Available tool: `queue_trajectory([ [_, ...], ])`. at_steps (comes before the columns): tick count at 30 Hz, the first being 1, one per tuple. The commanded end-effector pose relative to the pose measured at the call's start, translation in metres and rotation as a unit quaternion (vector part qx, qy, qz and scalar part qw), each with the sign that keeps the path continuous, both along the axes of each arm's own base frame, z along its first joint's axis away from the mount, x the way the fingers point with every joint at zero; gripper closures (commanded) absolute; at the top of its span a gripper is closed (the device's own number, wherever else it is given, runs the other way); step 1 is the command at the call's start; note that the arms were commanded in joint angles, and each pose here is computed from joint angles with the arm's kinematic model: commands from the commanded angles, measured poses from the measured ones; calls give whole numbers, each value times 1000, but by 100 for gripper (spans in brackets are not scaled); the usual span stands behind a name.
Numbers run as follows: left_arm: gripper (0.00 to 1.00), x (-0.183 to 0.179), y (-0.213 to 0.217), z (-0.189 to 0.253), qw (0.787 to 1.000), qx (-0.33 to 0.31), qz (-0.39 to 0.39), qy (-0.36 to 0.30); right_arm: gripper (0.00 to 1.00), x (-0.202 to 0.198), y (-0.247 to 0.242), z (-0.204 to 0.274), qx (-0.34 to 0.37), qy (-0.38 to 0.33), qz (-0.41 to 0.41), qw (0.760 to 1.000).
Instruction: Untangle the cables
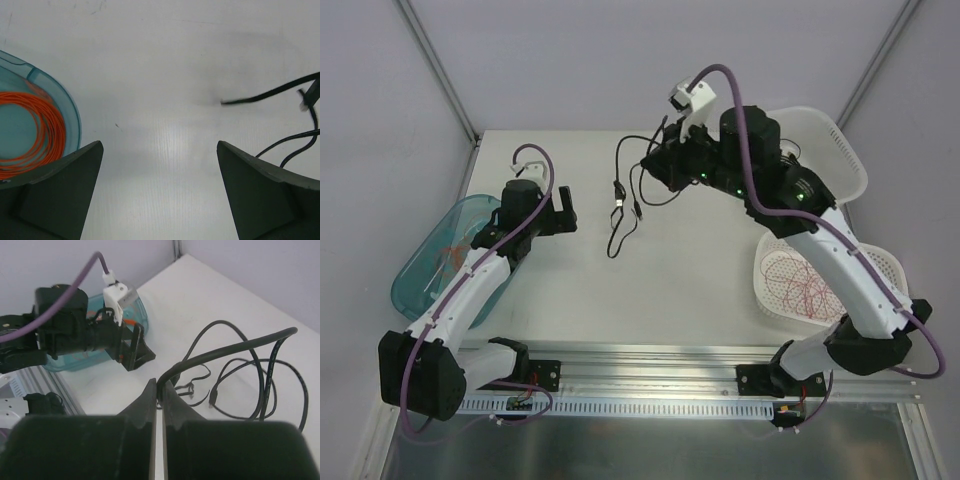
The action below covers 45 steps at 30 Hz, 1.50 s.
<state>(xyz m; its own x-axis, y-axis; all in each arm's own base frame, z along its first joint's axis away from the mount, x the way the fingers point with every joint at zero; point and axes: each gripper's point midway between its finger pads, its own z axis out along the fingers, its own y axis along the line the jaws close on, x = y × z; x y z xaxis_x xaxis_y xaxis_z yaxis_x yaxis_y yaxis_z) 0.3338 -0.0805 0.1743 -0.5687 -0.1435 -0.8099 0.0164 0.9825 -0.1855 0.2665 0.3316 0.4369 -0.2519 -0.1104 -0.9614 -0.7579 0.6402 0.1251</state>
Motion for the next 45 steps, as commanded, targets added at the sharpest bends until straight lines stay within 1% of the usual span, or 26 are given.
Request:
queue_trajectory([
  [1,1,4,-10,7,999,-22,-22,-10,99,-8,-15,11,12,-9,18,1000],
  [3,1,2,-23,9,998,-41,-57,-9,99,-4,-18,-8,-4,21,1,1000],
  [4,1,2,-28,10,996,-49,-70,-13,99,0,-18,-30,-19,43,0,999],
  [7,1,0,-42,12,992,-70,-107,-15,99,6,-16,-59,-22,59,-12,998],
  [8,1,-1,-46,12,990,-73,-117,-15,99,10,-19,-83,-37,73,-32,996],
  [11,1,-3,-54,15,987,-86,-138,-19,99,15,-21,-119,-72,95,-48,992],
  [14,1,-6,-59,16,984,-98,-150,-20,99,40,-44,-164,-143,94,-137,976],
  [15,1,-6,-59,16,984,-98,-150,-20,99,45,-46,-173,-151,92,-150,973],
  [17,1,-6,-60,15,983,-99,-152,-20,99,56,-47,-178,-143,78,-169,972],
  [19,1,-6,-60,15,983,-98,-152,-19,99,69,-56,-181,-149,66,-203,965],
  [20,1,-6,-60,15,983,-99,-152,-19,99,79,-61,-176,-146,50,-232,960],
  [22,1,-6,-60,15,983,-99,-153,-20,99,89,-62,-172,-141,35,-248,958],
  [25,1,-7,-62,17,982,-102,-160,-21,99,103,-60,-162,-113,16,-272,956],
  [27,1,-8,-65,18,980,-106,-169,-21,99,109,-53,-150,-73,14,-278,958],
  [28,1,-8,-66,19,979,-108,-171,-22,99,108,-48,-145,-54,16,-271,961],
  [29,1,-9,-67,19,978,-109,-175,-23,99,106,-40,-128,-13,7,-257,966],
  [30,1,-9,-68,20,977,-111,-178,-23,99,99,-26,-119,20,12,-224,974],
  [31,1,-10,-69,21,977,-113,-181,-25,99,95,-21,-113,42,8,-214,976],
  [32,1,-9,-70,22,976,-113,-184,-27,99,92,-20,-100,71,-8,-210,975],
  [33,1,-10,-72,21,975,-116,-189,-26,99,89,-19,-98,90,-5,-211,973],
  [35,1,-11,-73,22,974,-119,-192,-28,99,91,-22,-98,112,-8,-223,968],
  [36,1,-11,-73,22,973,-120,-193,-28,99,95,-25,-102,110,6,-225,968],
  [37,1,-11,-74,23,973,-121,-194,-28,99,91,-25,-105,129,40,-224,965],
  [40,1,-12,-76,25,971,-123,-201,-32,99,68,-28,-88,203,30,-183,962],
  [43,1,-14,-81,27,966,-132,-218,-36,99,58,-32,-72,215,32,-170,961],
  [45,1,-16,-87,27,962,-139,-232,-38,99,48,-27,-66,218,36,-142,965],
])
